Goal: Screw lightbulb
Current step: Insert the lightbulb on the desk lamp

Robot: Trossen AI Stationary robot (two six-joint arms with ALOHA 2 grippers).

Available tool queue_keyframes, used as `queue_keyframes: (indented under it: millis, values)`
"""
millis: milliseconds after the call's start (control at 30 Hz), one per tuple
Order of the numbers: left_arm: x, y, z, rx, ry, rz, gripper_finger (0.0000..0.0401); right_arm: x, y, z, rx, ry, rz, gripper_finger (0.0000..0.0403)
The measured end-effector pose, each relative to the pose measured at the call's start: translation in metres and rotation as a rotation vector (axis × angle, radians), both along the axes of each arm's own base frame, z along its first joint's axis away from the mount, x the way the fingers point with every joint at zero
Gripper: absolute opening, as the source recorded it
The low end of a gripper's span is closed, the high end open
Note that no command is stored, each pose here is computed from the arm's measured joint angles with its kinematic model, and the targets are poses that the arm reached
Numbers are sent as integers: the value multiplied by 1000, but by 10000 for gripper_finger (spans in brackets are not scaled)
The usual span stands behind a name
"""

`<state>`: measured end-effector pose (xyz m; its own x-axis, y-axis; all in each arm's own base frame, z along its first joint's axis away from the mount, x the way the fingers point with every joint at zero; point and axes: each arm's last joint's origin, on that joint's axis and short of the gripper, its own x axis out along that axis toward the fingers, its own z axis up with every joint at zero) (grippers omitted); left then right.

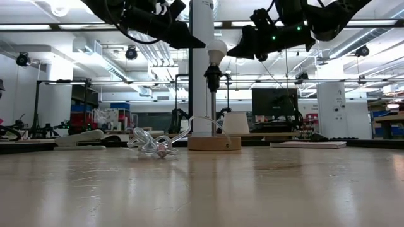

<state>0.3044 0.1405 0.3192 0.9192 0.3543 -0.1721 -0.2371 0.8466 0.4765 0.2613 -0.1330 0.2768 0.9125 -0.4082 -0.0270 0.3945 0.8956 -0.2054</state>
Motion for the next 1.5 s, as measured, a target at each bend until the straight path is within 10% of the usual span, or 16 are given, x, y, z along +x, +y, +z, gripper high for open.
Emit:
queue_keyframes:
  millis: [1500]
  values:
    - [-14, -7, -7, -106, 119, 67, 0, 3, 3, 4, -12, 1, -9, 0]
